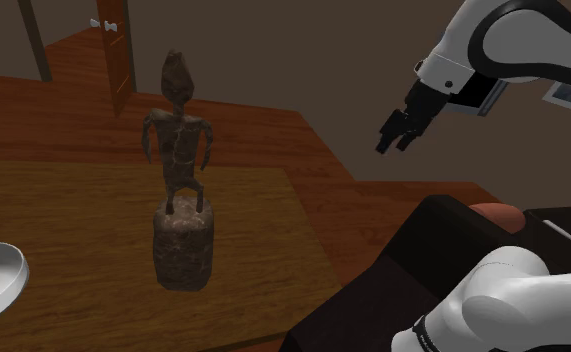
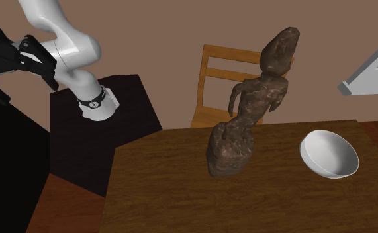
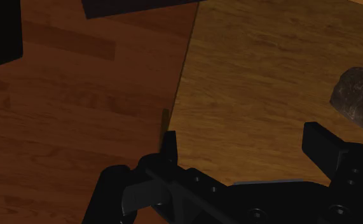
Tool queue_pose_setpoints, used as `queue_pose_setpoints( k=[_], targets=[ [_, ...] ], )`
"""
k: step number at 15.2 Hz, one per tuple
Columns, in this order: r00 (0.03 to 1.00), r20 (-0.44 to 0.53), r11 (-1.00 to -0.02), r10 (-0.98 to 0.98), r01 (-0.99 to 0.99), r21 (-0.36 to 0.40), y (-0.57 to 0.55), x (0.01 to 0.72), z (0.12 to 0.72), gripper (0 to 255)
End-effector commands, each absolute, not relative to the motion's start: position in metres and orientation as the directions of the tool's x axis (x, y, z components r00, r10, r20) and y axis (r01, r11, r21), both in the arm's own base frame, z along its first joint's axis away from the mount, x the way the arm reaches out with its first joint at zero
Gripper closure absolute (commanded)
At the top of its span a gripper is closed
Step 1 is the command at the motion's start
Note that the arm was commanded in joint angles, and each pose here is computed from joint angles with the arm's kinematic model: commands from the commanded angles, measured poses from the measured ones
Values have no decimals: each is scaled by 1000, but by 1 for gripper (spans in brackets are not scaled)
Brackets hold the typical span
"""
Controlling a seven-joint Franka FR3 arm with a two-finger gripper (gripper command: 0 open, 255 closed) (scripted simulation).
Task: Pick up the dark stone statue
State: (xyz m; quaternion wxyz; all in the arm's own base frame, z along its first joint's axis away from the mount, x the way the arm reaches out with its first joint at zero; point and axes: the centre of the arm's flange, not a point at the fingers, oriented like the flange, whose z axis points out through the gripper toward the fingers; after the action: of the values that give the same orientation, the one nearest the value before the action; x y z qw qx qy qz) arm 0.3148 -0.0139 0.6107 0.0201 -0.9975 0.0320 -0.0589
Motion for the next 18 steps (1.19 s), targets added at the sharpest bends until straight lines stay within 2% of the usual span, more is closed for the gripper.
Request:
queue_pose_setpoints(
  k=[1, 9, 18],
  targets=[
    [991, 116, -997, -66, -62, -44, -14, 315, 611, 0],
    [968, 153, -975, 199, 211, -67, 43, 394, 613, 0],
    [856, 199, -863, 477, 499, -79, 130, 460, 620, 0]
  ],
)
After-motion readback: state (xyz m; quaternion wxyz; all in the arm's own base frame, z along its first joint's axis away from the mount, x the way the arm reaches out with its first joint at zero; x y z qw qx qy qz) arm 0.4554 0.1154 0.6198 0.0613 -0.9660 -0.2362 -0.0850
